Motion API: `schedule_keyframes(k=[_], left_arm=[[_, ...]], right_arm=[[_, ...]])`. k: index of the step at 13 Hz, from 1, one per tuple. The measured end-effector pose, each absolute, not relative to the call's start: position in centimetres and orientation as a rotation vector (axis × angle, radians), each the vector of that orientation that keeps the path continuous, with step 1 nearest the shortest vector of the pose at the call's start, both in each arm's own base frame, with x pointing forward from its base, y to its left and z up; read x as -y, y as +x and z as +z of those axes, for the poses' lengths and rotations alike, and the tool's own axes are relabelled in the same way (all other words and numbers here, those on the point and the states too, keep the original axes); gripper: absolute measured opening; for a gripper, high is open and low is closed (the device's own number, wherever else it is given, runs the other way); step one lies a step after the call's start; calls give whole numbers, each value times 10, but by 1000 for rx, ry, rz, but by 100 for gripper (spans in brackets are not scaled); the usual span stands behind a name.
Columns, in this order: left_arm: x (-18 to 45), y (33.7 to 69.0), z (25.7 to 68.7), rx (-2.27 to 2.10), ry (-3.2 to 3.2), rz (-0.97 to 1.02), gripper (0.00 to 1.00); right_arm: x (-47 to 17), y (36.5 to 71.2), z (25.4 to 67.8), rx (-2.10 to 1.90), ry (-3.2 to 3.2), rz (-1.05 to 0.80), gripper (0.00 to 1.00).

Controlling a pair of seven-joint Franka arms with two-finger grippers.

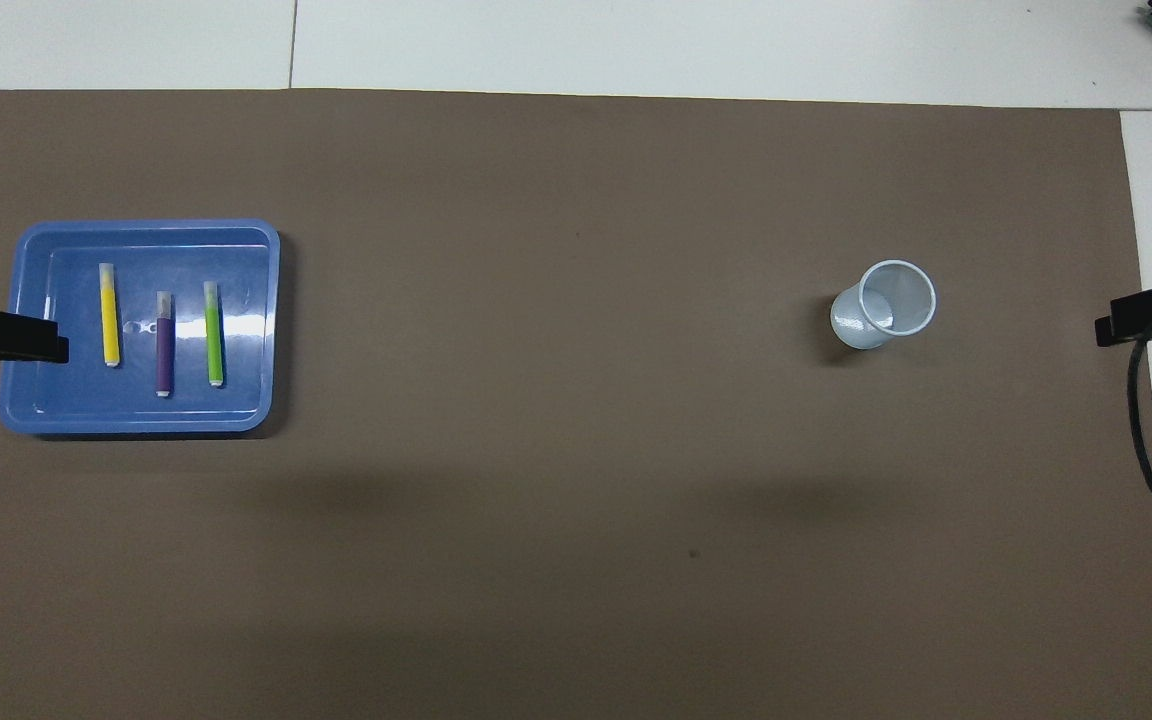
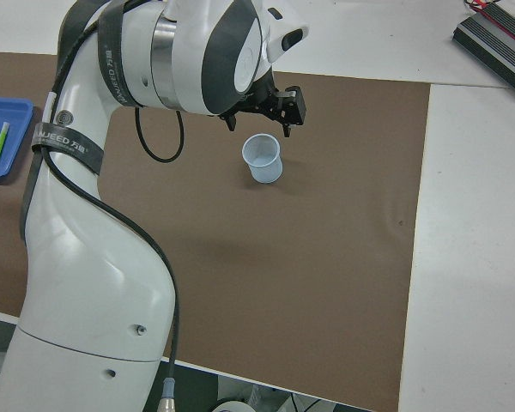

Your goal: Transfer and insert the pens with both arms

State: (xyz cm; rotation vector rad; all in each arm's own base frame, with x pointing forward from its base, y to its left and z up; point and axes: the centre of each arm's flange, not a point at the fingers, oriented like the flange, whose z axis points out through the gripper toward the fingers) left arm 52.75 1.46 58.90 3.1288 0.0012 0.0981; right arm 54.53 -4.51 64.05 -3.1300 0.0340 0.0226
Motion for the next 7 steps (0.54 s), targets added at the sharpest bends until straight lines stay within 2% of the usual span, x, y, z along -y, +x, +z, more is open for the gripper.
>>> schedule_keyframes(k=[7], left_arm=[[-7,537,559,21,3128,169,100]], right_arm=[[44,546,640,-30,-3130,21,100]])
